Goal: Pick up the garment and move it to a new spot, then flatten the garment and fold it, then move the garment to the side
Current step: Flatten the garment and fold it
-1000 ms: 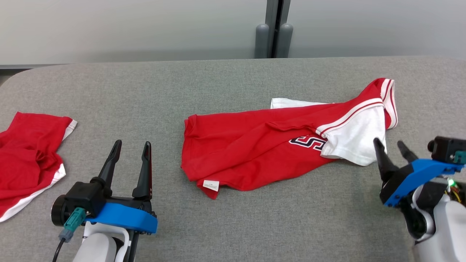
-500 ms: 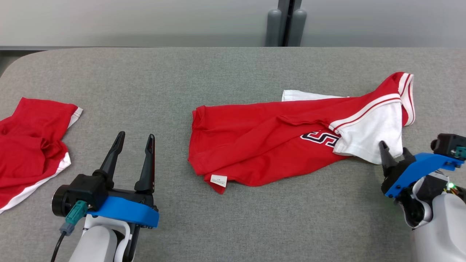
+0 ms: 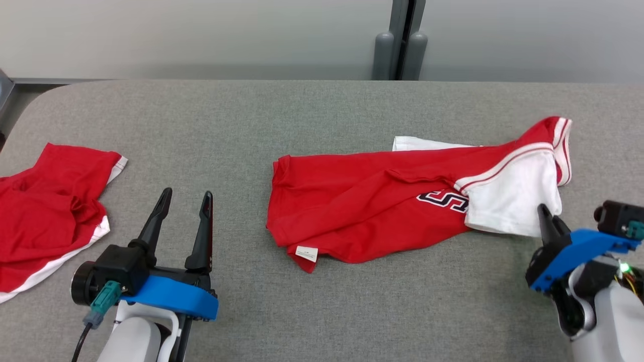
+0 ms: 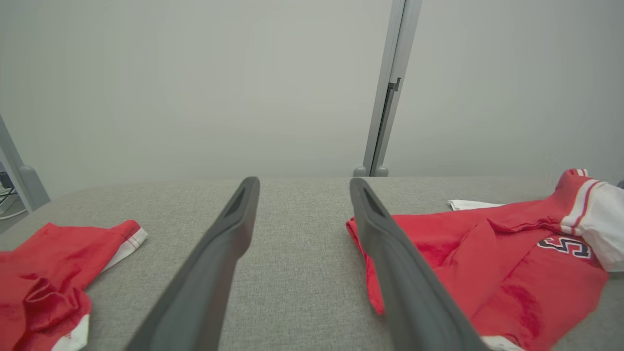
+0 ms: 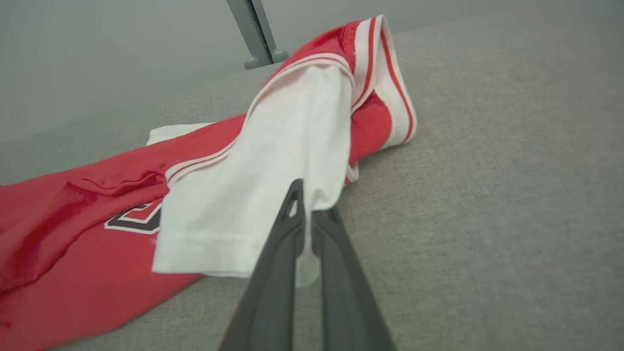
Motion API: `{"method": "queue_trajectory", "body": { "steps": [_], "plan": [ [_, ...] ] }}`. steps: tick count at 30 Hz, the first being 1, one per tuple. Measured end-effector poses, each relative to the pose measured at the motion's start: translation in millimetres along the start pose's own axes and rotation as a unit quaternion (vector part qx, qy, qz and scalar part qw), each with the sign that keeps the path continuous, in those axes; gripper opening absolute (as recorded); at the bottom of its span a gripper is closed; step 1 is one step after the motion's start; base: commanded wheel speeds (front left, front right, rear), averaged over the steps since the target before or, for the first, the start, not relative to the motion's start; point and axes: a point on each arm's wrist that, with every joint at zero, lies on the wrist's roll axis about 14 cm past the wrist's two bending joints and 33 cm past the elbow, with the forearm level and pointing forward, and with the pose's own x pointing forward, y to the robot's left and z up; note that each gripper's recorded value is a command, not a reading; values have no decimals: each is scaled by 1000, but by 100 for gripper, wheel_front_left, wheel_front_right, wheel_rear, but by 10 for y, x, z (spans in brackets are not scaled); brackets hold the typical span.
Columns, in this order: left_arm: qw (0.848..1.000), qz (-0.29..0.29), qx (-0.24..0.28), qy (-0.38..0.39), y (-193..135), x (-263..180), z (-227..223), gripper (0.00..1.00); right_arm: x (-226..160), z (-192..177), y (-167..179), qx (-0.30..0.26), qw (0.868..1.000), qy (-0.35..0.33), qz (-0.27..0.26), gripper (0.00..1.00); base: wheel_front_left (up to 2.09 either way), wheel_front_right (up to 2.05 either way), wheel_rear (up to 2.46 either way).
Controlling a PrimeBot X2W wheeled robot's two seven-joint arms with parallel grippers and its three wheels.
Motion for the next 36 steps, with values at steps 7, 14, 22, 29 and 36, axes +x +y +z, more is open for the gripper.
{"method": "queue_trajectory", "body": {
  "steps": [7, 14, 22, 29, 36],
  "plan": [
    [1000, -5, -6, 0, -77, -39, -2, 100, -656, -348, -297, 18, 998, 56, -18, 0, 0, 0, 0],
    [1000, -9, -10, -3, -122, -22, 11, 100, -1222, -703, -452, 56, 987, 150, -25, 0, 0, 0, 0],
    [1000, -8, -10, -2, -123, -60, 9, 100, -1303, -391, -538, 48, 995, 81, -36, 100, 0, 0, 0],
    [1000, -4, -16, 1, -134, -137, -13, 100, -1200, 406, -284, -22, 994, -105, -13, 100, 0, 0, 0],
    [1000, -5, -18, 8, -153, -151, -59, 100, -1156, 567, 41, -85, 979, -182, 20, 100, 0, 0, 0]
  ]
}}
